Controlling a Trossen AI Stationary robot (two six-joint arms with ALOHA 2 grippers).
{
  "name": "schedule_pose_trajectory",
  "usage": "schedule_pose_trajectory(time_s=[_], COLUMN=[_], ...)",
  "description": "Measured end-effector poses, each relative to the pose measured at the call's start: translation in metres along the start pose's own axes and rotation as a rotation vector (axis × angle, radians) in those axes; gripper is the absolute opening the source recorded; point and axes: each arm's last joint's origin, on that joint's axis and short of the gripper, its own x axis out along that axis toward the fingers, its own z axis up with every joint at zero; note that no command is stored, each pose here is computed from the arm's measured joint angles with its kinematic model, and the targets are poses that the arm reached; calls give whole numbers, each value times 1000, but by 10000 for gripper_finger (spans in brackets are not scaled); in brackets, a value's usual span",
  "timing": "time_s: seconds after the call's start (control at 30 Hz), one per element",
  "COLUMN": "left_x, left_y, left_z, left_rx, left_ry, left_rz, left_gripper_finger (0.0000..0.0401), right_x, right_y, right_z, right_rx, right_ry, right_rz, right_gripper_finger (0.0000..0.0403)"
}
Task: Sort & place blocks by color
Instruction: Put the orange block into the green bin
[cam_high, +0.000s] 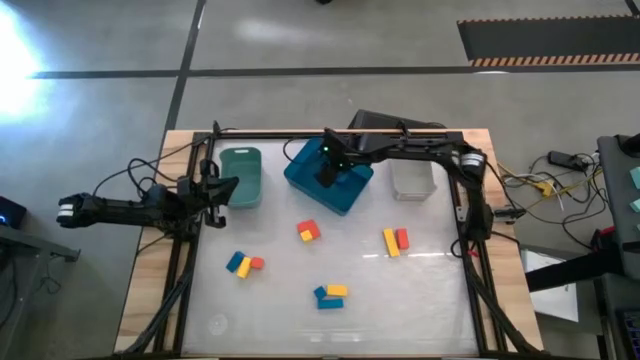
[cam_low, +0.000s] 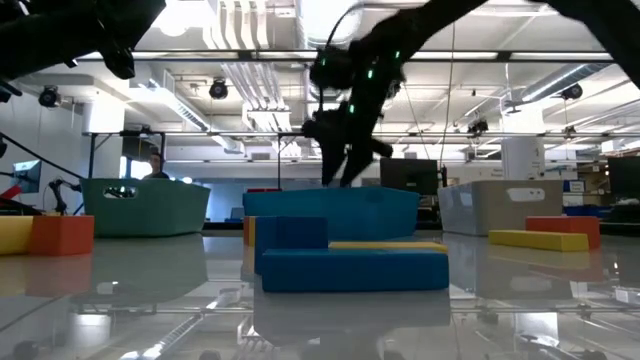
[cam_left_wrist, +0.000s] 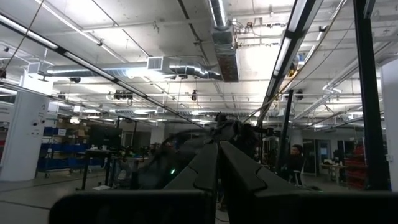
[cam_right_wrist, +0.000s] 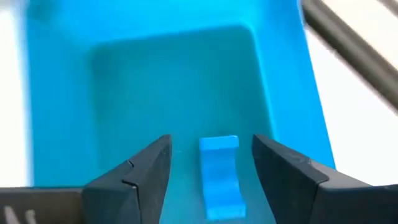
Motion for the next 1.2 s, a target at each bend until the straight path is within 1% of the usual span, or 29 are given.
schedule_pose_trajectory(time_s=[0.1,0.2,0.37,0.43,0.53,0.73,0.83,0.93,1.03,1.1,1.2], left_x=[0,2,5,8,16,33,45,61,76,86,98], left_y=[0,-1,-1,-2,-4,-10,-16,-23,-33,-41,-53], left_z=[-2,-6,-13,-15,-17,-25,-29,-27,-33,-33,-33], left_rx=[3,-44,-109,-137,-158,-247,-265,-317,-328,-323,-297], left_ry=[22,46,101,122,155,241,291,310,425,504,694], left_rz=[-1,1,24,26,27,33,14,-11,-48,-77,-129], left_gripper_finger=[0,0,0,0,0,0,0,0,0,0,0], right_x=[-30,-57,-89,-95,-103,-107,-107,-107,-107,-109,-108], right_y=[16,34,59,66,70,67,61,53,46,43,39], right_z=[-3,-14,-52,-71,-97,-140,-153,-163,-171,-173,-178], right_rx=[-58,-135,-237,-265,-329,-384,-392,-395,-402,-403,-412], right_ry=[-54,-95,-192,-239,-314,-499,-593,-635,-663,-689,-694], right_rz=[47,89,142,173,229,345,381,393,397,403,400], right_gripper_finger=[212,210,210,210,210,210,210,210,210,210,210])
